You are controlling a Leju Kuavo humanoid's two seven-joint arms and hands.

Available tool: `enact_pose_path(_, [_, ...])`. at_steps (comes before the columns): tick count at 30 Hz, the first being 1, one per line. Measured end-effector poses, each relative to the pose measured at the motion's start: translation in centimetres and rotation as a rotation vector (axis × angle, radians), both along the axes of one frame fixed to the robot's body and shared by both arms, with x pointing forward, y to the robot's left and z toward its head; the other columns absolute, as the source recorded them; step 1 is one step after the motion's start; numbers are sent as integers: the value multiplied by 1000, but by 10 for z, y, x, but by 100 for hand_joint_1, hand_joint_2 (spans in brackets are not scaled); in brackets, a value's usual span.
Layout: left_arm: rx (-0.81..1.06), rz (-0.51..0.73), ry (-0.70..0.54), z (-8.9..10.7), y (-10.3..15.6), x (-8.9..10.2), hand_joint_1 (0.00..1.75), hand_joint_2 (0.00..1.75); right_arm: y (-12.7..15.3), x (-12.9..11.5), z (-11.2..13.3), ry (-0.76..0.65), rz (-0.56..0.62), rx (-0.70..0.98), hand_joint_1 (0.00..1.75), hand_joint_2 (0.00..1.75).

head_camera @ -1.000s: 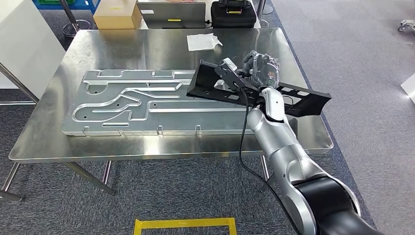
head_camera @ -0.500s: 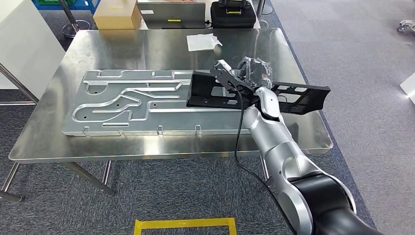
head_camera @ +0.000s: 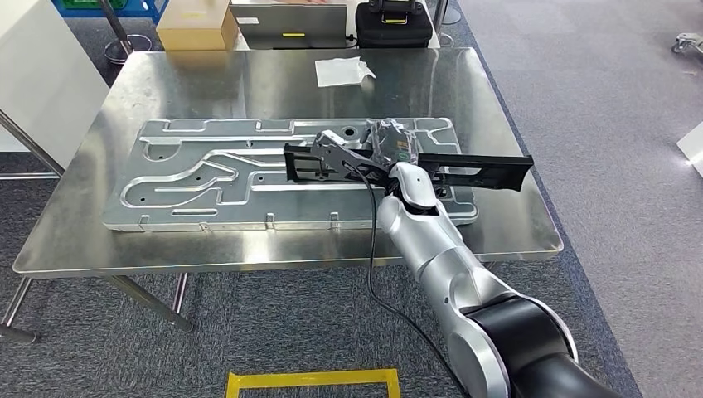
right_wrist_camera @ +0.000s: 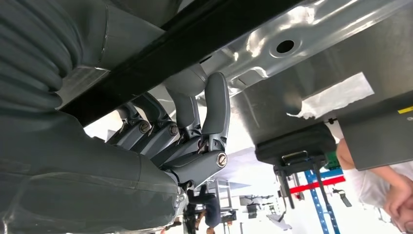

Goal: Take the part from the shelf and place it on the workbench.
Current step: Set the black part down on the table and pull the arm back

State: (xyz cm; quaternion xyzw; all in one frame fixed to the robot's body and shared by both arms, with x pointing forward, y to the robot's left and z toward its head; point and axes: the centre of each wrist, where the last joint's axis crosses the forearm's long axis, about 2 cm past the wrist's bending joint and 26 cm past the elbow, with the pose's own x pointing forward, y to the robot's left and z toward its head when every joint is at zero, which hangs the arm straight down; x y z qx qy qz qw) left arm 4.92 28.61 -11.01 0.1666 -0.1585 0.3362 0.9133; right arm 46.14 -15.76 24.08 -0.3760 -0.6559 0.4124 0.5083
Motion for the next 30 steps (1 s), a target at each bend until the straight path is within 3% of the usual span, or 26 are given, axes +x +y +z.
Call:
enact_pose_path(11, [13, 5, 9, 0, 0, 0, 0, 0, 1, -1, -7, -23, -41, -74, 175, 175])
enact_pose_path(30, [26, 16, 8, 0, 1, 0, 0, 0, 22, -28, -52, 3, 115, -74, 175, 175])
